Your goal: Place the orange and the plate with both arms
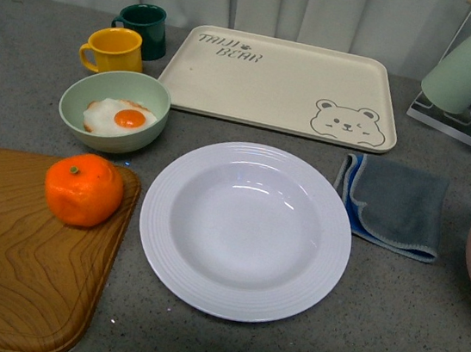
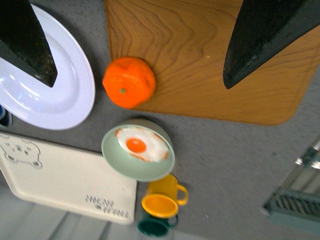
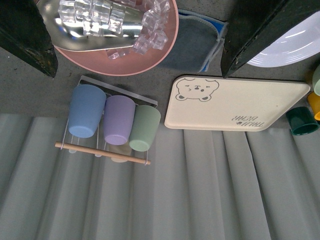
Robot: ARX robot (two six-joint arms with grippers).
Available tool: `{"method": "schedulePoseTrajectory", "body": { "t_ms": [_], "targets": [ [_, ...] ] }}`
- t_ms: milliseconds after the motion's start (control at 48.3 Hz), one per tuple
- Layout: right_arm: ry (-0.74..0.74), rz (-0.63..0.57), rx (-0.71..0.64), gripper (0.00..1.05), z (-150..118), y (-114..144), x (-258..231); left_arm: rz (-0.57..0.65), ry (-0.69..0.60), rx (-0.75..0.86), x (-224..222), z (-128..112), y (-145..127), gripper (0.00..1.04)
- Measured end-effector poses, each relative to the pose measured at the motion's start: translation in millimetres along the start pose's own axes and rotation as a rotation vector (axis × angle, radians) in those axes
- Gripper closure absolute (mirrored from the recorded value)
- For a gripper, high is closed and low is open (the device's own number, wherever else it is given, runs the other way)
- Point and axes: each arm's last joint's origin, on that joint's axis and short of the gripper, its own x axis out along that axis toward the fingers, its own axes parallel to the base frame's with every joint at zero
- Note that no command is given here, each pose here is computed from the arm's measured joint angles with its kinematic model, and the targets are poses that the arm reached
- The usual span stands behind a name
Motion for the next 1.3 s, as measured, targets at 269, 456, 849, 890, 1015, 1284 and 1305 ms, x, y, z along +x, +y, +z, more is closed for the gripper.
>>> {"method": "schedulePoseTrajectory", "body": {
  "t_ms": [269, 456, 849, 890, 1015, 1284, 1305],
  "targets": [
    [0.000, 0.000, 0.000, 0.09, 0, 0, 0, -0.060, 0.248, -0.005, 66, -9, -11, 0.07],
    [0.000, 0.000, 0.000, 0.09, 0, 0, 0, -0.063, 0.348, 0.009, 96, -14, -15, 0.07],
    [0.000, 0.000, 0.000, 0.09, 0, 0, 0, -0.094, 0.452, 0.066, 141, -25, -28, 0.07],
    [0.000, 0.000, 0.000, 0.09, 0, 0, 0, -0.094, 0.455, 0.063, 144, -24, -29, 0.07],
    [0.000, 0.000, 0.000, 0.09, 0, 0, 0, -0.082, 0.468, 0.074, 153, -25, -30, 0.07],
    [0.000, 0.000, 0.000, 0.09, 0, 0, 0, -0.084, 0.501, 0.081, 169, -32, -32, 0.07],
    [0.000, 0.000, 0.000, 0.09, 0, 0, 0, -0.082, 0.502, 0.081, 169, -32, -32, 0.07]
  ]
}}
